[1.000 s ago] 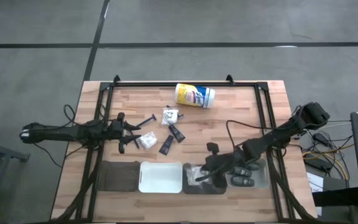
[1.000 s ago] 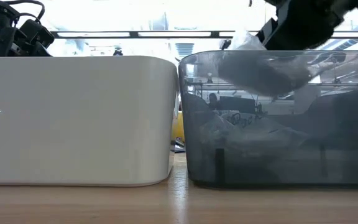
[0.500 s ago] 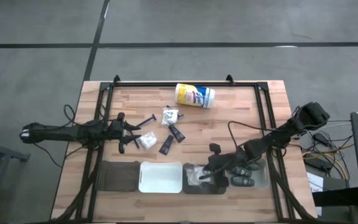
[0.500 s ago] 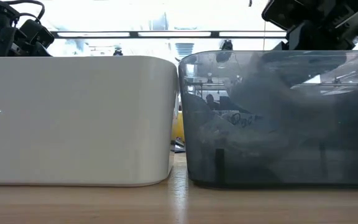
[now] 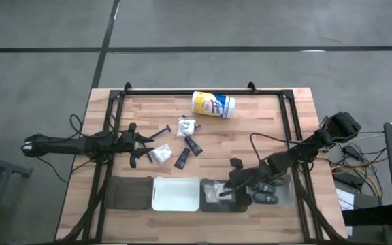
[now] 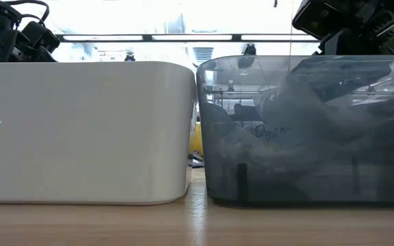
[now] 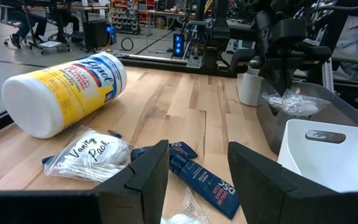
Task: Pick & Place Travel size toiletries
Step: Put the cotton pack into the right black bin
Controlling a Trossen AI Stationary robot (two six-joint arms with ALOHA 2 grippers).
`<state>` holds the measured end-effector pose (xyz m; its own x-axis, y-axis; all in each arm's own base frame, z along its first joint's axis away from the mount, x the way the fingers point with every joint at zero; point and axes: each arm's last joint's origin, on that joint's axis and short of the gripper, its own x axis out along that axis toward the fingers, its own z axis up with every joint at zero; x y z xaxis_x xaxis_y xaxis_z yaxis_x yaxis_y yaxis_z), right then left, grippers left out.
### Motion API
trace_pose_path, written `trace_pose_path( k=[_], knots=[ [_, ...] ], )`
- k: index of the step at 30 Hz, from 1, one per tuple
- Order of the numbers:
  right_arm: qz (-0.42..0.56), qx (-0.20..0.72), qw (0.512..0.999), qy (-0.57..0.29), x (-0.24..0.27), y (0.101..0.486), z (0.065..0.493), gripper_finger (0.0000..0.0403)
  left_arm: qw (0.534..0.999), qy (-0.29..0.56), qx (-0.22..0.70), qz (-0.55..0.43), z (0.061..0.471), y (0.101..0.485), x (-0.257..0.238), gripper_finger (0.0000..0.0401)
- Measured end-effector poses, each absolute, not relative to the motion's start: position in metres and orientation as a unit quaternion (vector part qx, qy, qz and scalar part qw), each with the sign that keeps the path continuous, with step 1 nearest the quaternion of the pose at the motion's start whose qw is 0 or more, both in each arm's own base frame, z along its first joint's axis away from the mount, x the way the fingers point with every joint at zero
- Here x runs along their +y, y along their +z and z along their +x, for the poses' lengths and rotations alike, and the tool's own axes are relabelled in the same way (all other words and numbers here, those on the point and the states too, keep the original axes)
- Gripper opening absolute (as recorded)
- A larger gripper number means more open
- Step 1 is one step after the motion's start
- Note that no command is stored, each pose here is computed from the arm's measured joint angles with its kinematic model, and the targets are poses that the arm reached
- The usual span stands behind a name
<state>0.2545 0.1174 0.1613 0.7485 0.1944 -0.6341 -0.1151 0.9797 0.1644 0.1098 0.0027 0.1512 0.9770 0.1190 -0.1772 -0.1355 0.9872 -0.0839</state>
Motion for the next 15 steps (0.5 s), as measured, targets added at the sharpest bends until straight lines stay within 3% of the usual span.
trace_pose_path(
  k=[10,15],
  knots=[
    [0.059,0.342,0.934,0.083,0.1175,0.1618,0.2549,0.001,0.993,0.064,0.086,-0.048,0.1098,0.1512,0.0027,0.0171],
    [0.06,0.341,0.934,0.083,0.1175,0.1619,0.255,0.0041,0.993,0.064,0.086,-0.048,0.1098,0.1512,0.0027,0.0171]
  ],
)
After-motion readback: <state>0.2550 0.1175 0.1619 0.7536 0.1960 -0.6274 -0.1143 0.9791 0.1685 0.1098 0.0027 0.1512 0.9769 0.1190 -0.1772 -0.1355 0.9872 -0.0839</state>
